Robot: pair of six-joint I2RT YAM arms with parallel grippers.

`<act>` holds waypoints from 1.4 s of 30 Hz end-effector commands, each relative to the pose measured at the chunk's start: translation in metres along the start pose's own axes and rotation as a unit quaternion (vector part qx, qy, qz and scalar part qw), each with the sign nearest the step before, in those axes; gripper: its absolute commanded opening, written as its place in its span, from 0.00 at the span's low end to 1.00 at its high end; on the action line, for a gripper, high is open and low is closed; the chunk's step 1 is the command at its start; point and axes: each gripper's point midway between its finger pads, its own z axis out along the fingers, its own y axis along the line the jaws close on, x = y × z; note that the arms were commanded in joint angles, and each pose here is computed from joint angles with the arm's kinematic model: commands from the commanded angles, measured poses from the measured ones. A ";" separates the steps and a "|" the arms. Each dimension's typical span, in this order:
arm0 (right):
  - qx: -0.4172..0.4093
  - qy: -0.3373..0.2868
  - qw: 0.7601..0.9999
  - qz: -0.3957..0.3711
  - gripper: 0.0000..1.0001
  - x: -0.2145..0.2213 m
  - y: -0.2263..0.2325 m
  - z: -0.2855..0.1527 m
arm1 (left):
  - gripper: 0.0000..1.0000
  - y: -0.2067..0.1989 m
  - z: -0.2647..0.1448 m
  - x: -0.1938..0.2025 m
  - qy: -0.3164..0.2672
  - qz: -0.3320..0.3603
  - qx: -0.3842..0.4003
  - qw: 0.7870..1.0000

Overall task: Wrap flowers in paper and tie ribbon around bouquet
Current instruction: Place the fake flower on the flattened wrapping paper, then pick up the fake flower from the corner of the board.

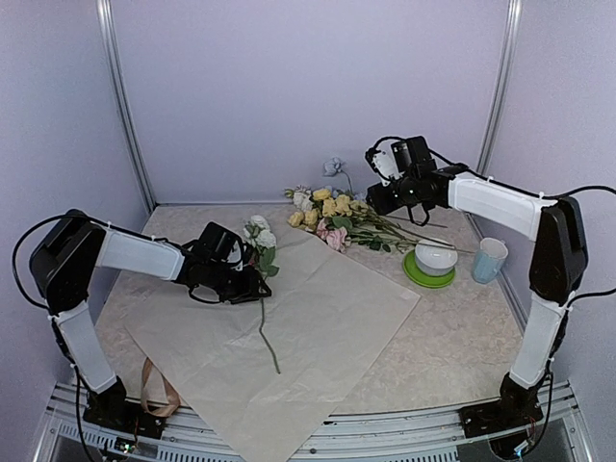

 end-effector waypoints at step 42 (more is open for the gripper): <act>-0.101 0.212 0.946 -0.223 0.58 0.107 -0.010 0.059 | 0.90 -0.026 -0.066 -0.054 -0.116 0.106 -0.100 0.982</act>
